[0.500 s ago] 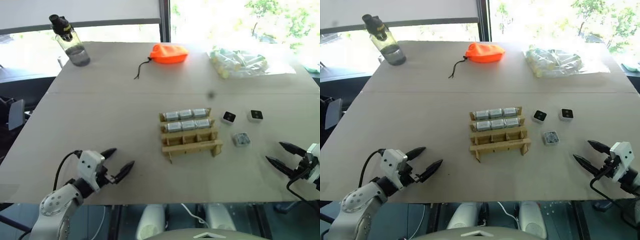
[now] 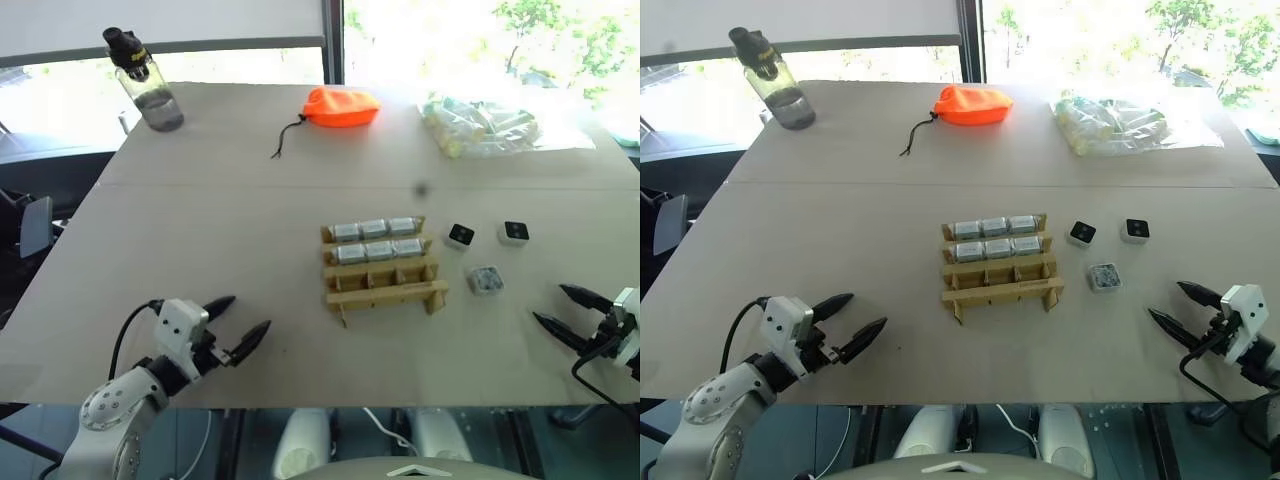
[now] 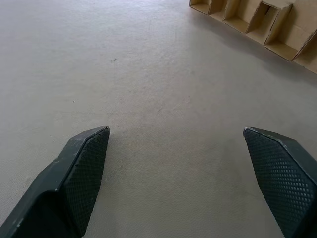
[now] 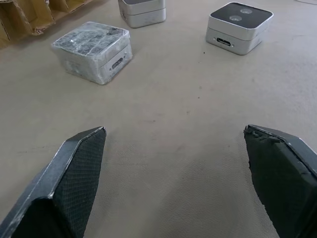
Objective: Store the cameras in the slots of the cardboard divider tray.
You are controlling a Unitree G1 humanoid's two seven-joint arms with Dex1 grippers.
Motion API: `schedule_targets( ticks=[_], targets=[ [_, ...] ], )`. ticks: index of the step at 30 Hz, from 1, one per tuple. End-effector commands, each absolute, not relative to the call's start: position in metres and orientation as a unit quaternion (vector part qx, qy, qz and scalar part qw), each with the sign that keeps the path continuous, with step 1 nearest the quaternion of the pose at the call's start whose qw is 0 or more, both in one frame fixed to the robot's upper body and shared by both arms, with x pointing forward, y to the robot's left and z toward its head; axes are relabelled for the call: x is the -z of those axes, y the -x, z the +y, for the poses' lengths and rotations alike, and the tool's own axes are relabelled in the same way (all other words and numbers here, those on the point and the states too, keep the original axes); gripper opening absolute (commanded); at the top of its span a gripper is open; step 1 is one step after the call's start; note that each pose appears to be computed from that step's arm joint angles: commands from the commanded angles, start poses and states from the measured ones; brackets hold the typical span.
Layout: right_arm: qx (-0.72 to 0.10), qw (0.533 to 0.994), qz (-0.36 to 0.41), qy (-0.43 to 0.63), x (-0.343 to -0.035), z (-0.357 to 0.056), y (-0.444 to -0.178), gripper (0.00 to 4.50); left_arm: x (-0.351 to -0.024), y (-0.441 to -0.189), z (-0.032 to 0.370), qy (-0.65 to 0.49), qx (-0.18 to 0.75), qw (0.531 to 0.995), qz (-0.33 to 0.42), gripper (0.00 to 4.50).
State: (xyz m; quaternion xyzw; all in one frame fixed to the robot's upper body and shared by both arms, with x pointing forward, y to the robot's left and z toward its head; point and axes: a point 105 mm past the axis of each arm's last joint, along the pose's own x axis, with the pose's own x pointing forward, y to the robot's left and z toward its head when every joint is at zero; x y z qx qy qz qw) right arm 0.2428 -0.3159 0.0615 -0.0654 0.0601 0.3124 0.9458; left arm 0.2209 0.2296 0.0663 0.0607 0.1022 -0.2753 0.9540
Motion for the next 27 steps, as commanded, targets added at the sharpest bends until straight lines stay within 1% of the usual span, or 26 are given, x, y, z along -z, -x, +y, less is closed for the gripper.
schedule_targets(
  ticks=[1,8,14,18,20,24,27],
  targets=[
    [-0.308,0.947,0.043,0.079,-0.070,-0.319,-0.242,4.42,-0.073,-0.220,0.226,-0.064,0.284,0.953,0.090,4.50],
    [-0.309,0.947,0.039,0.082,-0.073,-0.317,-0.242,4.42,-0.075,-0.221,0.224,-0.068,0.297,0.949,0.081,4.50],
    [-0.336,0.937,0.043,0.079,-0.069,-0.293,-0.235,4.42,-0.086,-0.215,0.213,-0.069,0.352,0.931,0.063,4.50],
    [-0.345,0.935,0.039,0.071,-0.065,-0.269,-0.230,4.42,-0.092,-0.199,0.199,-0.083,0.446,0.888,0.071,4.50],
    [-0.339,0.938,0.036,0.066,-0.065,-0.260,-0.230,4.42,-0.098,-0.196,0.197,-0.084,0.471,0.875,0.070,4.50],
    [-0.269,0.959,0.024,0.087,-0.060,-0.241,-0.247,4.42,-0.117,-0.196,0.192,-0.094,0.542,0.833,0.061,4.50],
    [-0.233,0.970,0.019,0.072,-0.059,-0.225,-0.254,4.42,-0.133,-0.199,0.194,-0.108,0.580,0.806,0.052,4.50]
  ],
)
